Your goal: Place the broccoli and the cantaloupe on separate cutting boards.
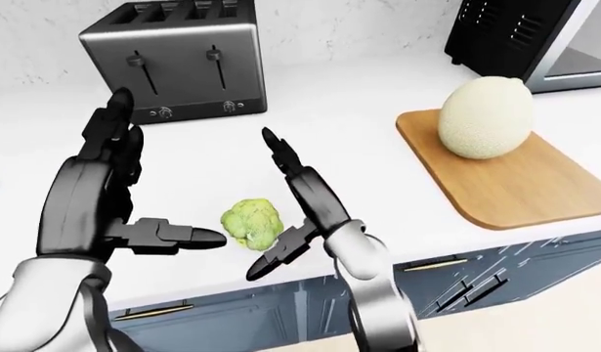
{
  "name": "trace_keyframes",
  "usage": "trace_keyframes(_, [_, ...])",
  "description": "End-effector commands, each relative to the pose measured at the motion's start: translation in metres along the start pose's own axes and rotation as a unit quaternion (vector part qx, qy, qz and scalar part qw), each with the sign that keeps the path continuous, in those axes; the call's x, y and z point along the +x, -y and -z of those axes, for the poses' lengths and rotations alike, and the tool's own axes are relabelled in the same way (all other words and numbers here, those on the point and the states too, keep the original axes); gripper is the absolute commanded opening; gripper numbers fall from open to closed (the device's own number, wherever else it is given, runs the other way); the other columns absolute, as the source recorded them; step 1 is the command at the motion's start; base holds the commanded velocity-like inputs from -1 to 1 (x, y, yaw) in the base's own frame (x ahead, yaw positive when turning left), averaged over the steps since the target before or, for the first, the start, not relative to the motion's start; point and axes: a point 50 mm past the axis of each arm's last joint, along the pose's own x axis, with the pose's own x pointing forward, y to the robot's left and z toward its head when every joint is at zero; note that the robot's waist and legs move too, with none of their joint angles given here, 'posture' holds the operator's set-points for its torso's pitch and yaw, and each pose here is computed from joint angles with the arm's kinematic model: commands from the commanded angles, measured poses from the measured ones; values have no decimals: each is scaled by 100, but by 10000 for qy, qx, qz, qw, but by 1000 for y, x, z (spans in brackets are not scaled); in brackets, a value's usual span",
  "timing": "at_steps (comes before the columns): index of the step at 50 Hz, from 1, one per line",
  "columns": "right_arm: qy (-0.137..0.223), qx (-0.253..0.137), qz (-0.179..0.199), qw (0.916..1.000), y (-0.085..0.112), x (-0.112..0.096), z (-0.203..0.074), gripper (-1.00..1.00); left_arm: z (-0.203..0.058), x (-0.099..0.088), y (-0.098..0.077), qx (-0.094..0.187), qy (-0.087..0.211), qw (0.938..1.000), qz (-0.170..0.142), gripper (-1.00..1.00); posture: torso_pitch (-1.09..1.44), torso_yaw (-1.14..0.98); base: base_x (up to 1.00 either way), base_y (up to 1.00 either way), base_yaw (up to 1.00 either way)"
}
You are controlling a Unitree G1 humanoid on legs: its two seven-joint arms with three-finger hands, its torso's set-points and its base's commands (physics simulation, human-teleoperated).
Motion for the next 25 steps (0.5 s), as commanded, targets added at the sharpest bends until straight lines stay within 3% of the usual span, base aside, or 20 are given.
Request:
trace_keyframes(1, [436,-82,21,9990,-1,0,-15,100,-9,-2,-1,144,276,9995,-92,100,0,0,0,0,0])
trace_keyframes(14, [259,-283,-68,9992,-6,4,-2,100,-8,-3,-2,132,285,9994,-114,100,0,0,0,0,0])
trace_keyframes(25, [249,-339,-182,9990,-11,3,-2,49,-10,-3,-2,152,285,9994,-109,100,0,0,0,0,0])
